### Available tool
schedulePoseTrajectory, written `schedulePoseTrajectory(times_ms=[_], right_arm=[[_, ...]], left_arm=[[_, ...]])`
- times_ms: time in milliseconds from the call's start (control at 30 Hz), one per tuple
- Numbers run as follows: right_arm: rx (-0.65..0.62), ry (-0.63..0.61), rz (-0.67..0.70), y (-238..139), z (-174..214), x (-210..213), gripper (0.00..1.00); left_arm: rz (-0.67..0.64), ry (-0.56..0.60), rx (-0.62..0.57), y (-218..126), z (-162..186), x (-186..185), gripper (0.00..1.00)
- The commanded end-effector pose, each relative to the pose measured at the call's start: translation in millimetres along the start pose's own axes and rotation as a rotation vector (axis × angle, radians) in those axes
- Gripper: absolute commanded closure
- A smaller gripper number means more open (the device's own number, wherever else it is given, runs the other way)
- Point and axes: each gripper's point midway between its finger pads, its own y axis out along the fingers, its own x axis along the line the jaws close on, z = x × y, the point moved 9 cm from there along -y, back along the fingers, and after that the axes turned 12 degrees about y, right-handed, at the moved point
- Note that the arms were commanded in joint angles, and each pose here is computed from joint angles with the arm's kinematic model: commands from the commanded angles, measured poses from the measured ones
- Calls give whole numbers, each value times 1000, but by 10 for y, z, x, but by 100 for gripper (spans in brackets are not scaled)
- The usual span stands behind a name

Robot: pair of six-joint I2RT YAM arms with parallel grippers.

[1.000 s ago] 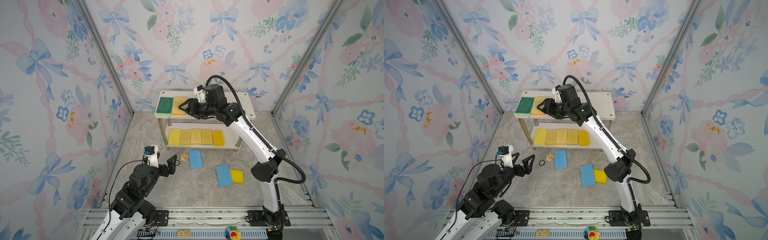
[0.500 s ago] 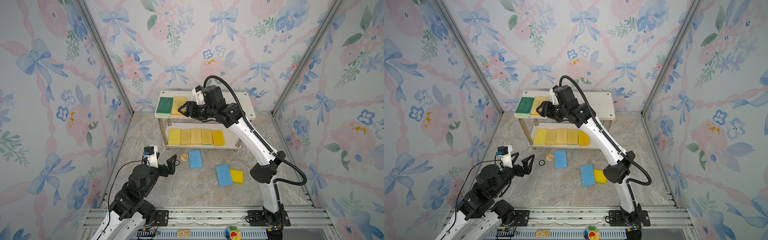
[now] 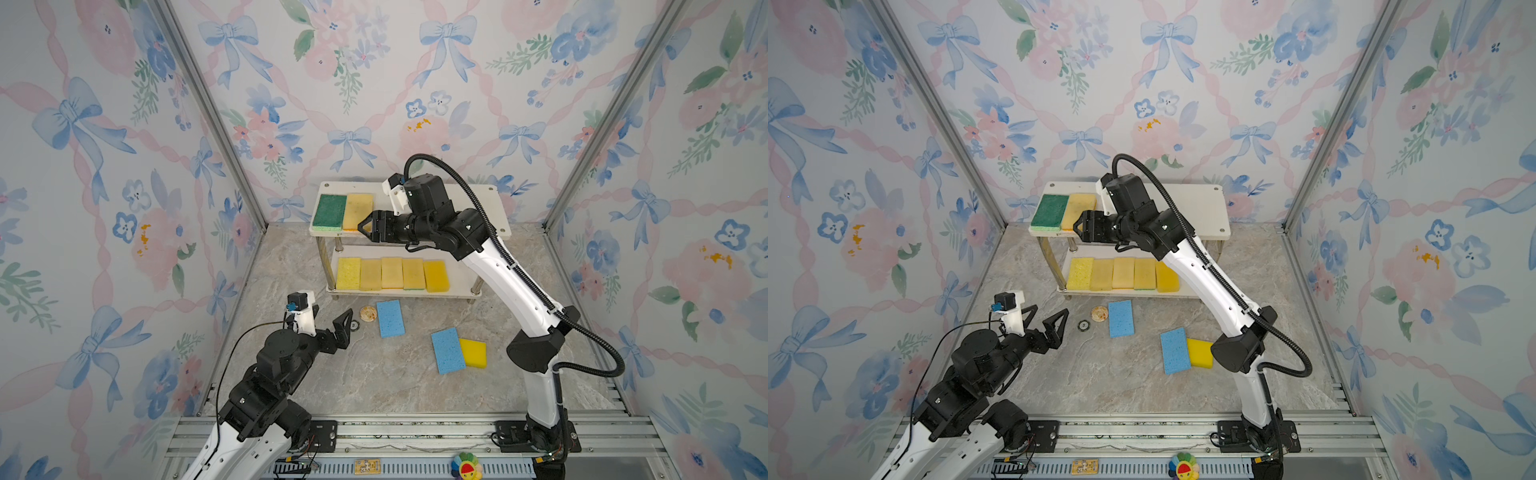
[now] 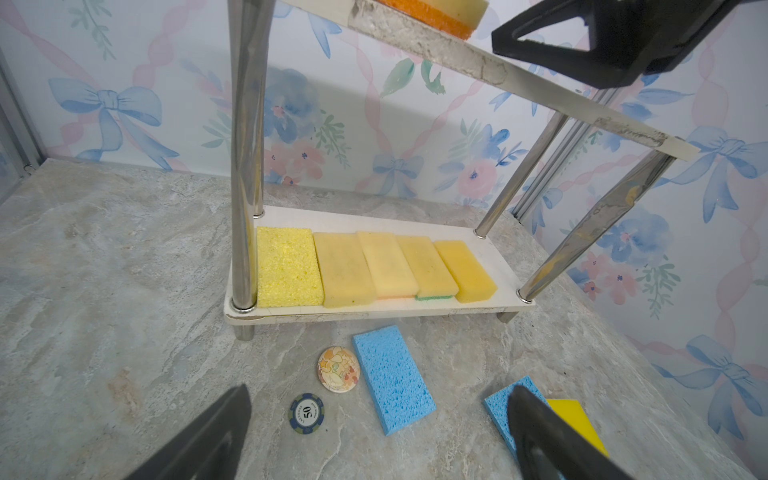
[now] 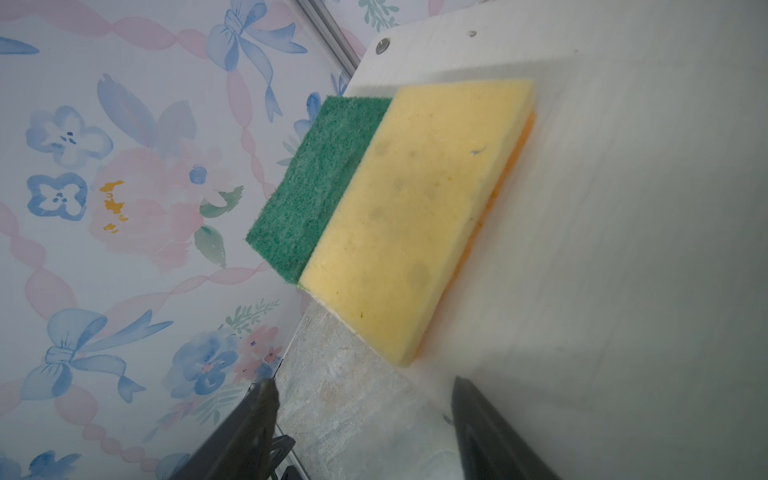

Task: Place and organize the cleaning sponges onto the shelf
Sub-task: 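Open the right gripper and withdraw it from the top shelf, then lower the left gripper onto a blue sponge while the right gripper moves aside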

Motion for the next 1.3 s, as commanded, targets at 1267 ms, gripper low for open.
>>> schedulePoseTrajectory(times_ms=[1267], right_arm=[[193,31,347,-1004,2204,-1822,3]], left_arm=[[148,-151,604,935,737,-459,7]])
